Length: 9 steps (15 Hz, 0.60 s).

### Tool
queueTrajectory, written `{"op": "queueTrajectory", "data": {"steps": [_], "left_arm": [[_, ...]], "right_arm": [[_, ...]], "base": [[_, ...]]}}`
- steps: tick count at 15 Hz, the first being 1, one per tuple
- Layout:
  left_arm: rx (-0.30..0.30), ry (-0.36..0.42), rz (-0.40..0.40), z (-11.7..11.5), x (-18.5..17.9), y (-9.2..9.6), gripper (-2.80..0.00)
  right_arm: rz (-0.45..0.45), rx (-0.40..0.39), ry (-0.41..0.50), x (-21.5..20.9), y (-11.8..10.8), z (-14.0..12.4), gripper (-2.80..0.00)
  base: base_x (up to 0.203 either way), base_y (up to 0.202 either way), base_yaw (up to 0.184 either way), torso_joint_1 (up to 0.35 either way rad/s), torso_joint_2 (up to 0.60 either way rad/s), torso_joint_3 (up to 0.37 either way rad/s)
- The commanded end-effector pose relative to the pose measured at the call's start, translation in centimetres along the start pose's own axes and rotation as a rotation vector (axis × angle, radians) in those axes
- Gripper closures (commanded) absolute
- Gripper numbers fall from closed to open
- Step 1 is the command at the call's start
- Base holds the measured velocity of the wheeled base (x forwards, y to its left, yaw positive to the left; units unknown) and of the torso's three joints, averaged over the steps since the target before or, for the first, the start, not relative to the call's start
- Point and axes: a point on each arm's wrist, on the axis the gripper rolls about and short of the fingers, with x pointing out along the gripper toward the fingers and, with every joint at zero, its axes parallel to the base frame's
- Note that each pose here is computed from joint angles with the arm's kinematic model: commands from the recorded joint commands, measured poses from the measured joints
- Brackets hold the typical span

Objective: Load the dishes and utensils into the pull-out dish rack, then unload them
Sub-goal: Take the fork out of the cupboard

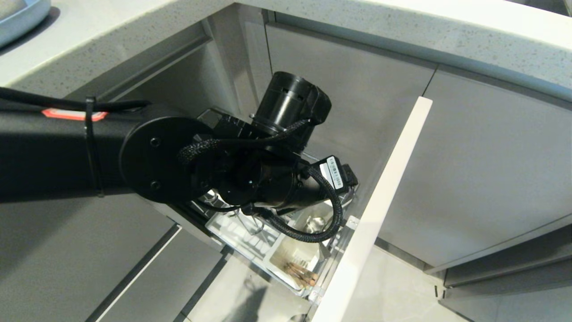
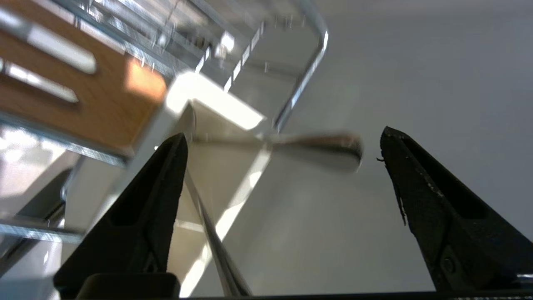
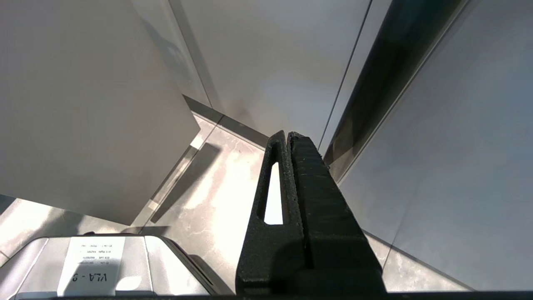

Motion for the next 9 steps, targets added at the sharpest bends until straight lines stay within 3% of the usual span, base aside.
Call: {"op": "queueTrajectory", "data": {"steps": [1, 9], "left_arm": [[0.011, 0.026, 0.008, -0.76, 0.8, -0.43, -2.8], [0.015, 0.039, 0.024, -1.35, 1.73, -0.46, -2.8]], "right_arm": [[0.0, 0.001, -0.003, -0.02, 0.0, -0.05, 0.0], [0.0, 0.0, -0.003, -0.02, 0.0, -0.05, 0.0]], "base": [[0.0, 0.0, 0.0, 0.0, 0.0, 0.0], [0.0, 0.0, 0.0, 0.0, 0.0, 0.0]]}}
